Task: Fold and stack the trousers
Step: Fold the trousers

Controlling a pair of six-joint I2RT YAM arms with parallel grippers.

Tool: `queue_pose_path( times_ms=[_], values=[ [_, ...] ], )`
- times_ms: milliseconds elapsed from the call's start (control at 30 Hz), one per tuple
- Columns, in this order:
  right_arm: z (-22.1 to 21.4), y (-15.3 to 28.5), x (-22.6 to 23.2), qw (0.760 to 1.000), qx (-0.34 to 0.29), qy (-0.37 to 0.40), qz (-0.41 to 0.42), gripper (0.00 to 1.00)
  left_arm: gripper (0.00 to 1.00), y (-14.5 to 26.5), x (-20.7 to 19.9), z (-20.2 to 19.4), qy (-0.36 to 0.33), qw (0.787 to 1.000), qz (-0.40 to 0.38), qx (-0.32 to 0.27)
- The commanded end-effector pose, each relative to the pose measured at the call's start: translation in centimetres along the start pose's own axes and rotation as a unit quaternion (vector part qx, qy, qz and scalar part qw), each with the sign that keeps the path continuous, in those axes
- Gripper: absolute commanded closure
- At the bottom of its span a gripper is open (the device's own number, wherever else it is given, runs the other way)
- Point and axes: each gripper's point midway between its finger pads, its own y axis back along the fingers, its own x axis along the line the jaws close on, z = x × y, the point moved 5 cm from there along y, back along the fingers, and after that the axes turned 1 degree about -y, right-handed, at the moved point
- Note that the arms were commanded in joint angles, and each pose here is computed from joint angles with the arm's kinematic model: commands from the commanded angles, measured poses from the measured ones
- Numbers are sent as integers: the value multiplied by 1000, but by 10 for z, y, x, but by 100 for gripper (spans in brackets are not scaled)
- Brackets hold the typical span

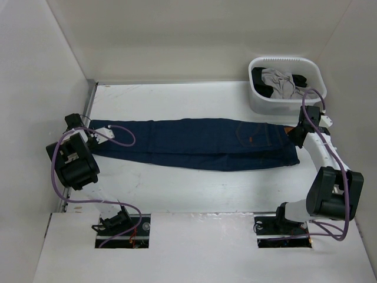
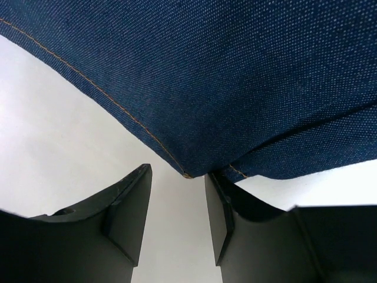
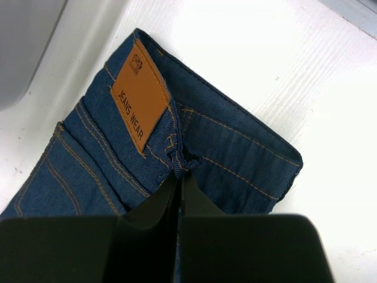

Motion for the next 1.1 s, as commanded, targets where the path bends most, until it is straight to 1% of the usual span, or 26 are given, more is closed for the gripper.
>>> queue_pose_path(
  times_ms=[0, 33, 133, 200, 233, 267, 300, 333, 400, 467, 533, 633, 767, 900, 967, 1067],
  values=[
    [11, 4, 1, 1000, -29, -4, 10, 100, 60, 3, 6, 4, 9, 1000, 1, -20],
    [11, 4, 0, 1000, -28, -4, 9, 100, 61, 2, 6, 4, 12, 1000, 3, -20],
    [10, 3, 0, 1000, -26, -5, 8, 100, 69, 1, 6, 8, 20, 999, 5, -32],
    [10, 3, -1, 1000, -27, -6, 7, 100, 70, 3, 5, 17, 23, 998, 7, -55],
    [10, 3, -1, 1000, -26, -5, 8, 100, 75, 3, 4, 21, 23, 998, 5, -63],
    [10, 3, -1, 1000, -27, -6, 9, 100, 87, 3, 3, 23, 23, 998, 4, -66],
    [10, 3, -1, 1000, -27, -6, 9, 100, 95, 3, 1, 24, 23, 998, -1, -65],
    [10, 3, -1, 1000, -27, -6, 9, 100, 100, 1, -1, 24, 24, 998, -6, -62],
    [10, 4, -1, 1000, -27, -8, 11, 100, 100, 1, 0, 23, 27, 998, 0, -56],
    [15, 9, 2, 999, -36, -12, 20, 100, 100, 8, 15, 18, 44, 997, 34, -53],
    [27, 22, 6, 998, -52, -16, 32, 100, 100, 20, 35, 5, 61, 994, 76, -46],
    [47, 43, 3, 996, -77, -35, 42, 100, 100, 40, 58, -9, 72, 990, 117, -37],
    [56, 65, -11, 994, -92, -44, 39, 100, 100, 65, 75, -20, 84, 984, 155, -33],
    [45, 81, -27, 994, -87, -53, 37, 100, 100, 78, 68, -20, 83, 983, 162, -37],
    [34, 85, -41, 994, -81, -67, 24, 100, 100, 76, 53, -18, 79, 984, 153, -37],
    [4, 79, -72, 993, -48, -105, -17, 100, 100, 66, 26, -22, 84, 987, 133, -30]
  ],
)
